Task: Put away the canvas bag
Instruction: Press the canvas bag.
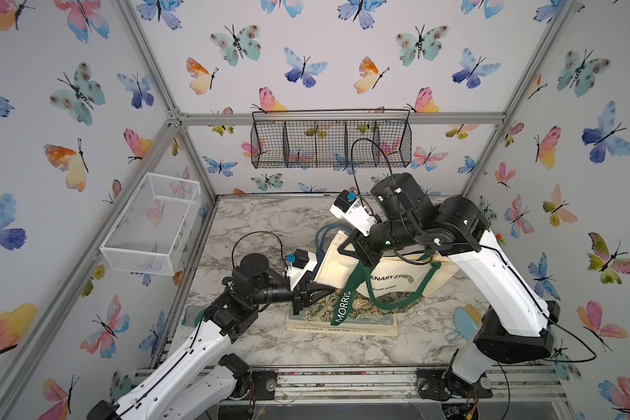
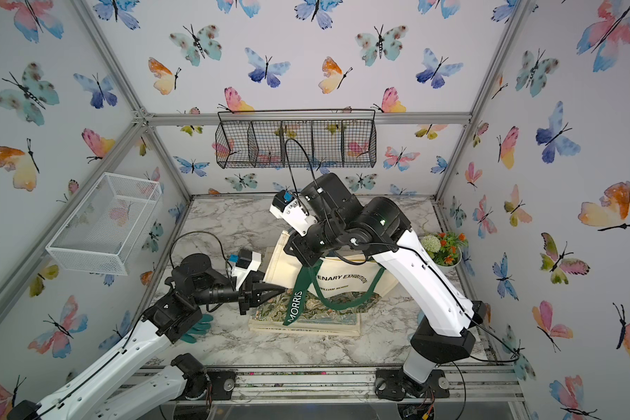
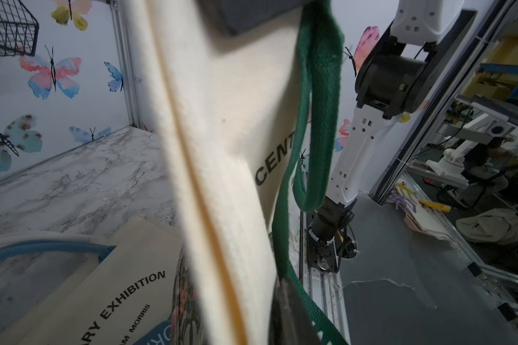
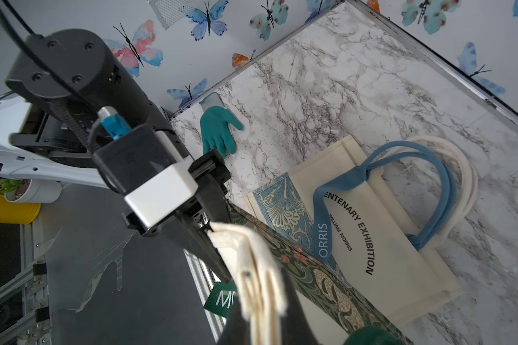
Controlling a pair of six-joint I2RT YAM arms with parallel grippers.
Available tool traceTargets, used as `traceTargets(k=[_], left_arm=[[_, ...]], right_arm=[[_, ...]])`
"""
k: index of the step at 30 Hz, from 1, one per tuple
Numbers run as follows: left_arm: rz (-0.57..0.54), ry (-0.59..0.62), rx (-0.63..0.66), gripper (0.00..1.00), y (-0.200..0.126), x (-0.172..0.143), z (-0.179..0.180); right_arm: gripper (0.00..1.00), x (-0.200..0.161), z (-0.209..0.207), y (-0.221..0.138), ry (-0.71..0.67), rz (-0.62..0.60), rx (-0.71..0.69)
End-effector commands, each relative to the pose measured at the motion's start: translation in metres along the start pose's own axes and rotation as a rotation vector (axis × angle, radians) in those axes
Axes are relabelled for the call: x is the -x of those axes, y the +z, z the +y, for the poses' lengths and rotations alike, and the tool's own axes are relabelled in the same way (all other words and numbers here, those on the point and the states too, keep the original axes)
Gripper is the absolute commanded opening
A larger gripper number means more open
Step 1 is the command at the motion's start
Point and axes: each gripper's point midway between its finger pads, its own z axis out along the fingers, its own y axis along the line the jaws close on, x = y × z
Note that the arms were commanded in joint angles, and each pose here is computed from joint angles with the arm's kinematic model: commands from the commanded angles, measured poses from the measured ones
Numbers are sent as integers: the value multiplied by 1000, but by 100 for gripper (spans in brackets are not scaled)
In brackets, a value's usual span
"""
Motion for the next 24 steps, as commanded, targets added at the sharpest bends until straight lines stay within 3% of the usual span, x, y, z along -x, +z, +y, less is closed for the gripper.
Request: traceTargets(k=[1,3,5,6,7,8,9,11,12,14,15,17,18,20,21,23,24], left_arm=[[105,-133,-68,33,1,-41,-11],[107,-146,-36,33,1,-43,-5],[115,-162,2,46,2,-45,2],[118,-169,5,38,3,-47,3],[119,-175,3,14,3,-47,3],[120,-184,10,5,4,-48,5],[120,-196,16,8,4,-48,7],[117,-217,8,41,6,-50,7],[113,-229,14,39,6,-50,8],[109,-232,5,16,7,-52,6],[108,-236,9,16,7,-52,7],[107,-245,18,43,7,-52,8],[105,-248,28,43,7,-52,10],[106,-244,24,18,7,-53,9],[106,-248,29,17,6,-53,10],[106,-256,40,39,7,-54,12],[106,-259,41,36,7,-55,12]], right_arm=[[2,68,-27,-45,2,-323,-151],[2,69,-31,-48,6,-331,-169],[2,71,-35,-52,11,-345,-193],[2,72,-36,-54,11,-353,-205],[2,72,-38,-57,14,-360,-216],[2,73,-39,-59,15,-367,-224],[2,74,-41,-62,16,-375,-236],[2,75,-44,-67,19,-389,-254],[2,76,-45,-69,21,-396,-262],[2,78,-47,-73,21,-407,-273],[2,78,-48,-74,20,-410,-278],[2,79,-49,-76,22,-414,-289],[2,79,-50,-76,21,-415,-291],[2,79,-51,-78,20,-417,-296],[2,79,-51,-79,20,-419,-300],[2,79,-53,-80,22,-423,-308],[2,80,-53,-82,21,-428,-312]])
